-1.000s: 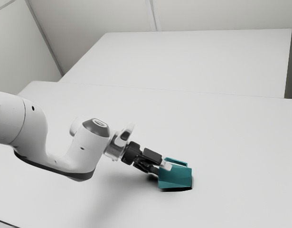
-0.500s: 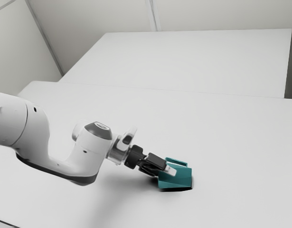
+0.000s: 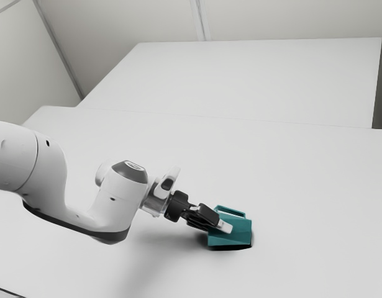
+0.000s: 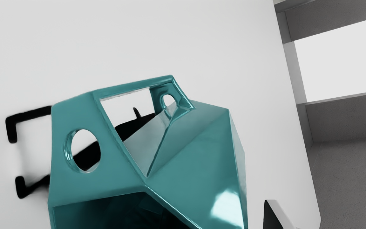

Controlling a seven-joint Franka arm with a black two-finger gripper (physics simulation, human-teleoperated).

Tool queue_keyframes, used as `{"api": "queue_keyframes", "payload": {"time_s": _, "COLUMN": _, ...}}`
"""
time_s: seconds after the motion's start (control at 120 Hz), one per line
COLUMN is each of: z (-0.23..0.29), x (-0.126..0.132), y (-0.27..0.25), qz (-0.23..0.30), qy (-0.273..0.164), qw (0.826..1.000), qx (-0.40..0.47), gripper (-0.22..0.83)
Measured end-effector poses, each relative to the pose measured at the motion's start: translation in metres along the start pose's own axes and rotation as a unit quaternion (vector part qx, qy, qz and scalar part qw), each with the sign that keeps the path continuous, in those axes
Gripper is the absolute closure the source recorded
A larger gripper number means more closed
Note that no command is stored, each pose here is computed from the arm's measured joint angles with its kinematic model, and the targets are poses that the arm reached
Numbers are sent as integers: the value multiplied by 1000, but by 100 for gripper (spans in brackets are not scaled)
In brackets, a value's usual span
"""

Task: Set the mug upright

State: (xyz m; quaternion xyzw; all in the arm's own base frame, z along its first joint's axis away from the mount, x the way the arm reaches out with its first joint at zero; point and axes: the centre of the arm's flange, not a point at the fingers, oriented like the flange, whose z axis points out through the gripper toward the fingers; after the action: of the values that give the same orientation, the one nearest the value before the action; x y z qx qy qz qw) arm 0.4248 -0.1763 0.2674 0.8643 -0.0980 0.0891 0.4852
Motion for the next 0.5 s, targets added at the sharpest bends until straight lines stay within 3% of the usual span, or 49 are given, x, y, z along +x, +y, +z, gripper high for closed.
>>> {"api": "queue_keyframes", "payload": {"time_s": 0.217, "z": 0, "x": 1, "y": 2, "qz": 6, "qy": 2, "qw": 1000, "qx": -2, "gripper": 72}}
{"api": "queue_keyframes", "payload": {"time_s": 0.5, "z": -10, "x": 21, "y": 34, "qz": 52, "qy": 29, "qw": 998, "qx": -13, "gripper": 77}}
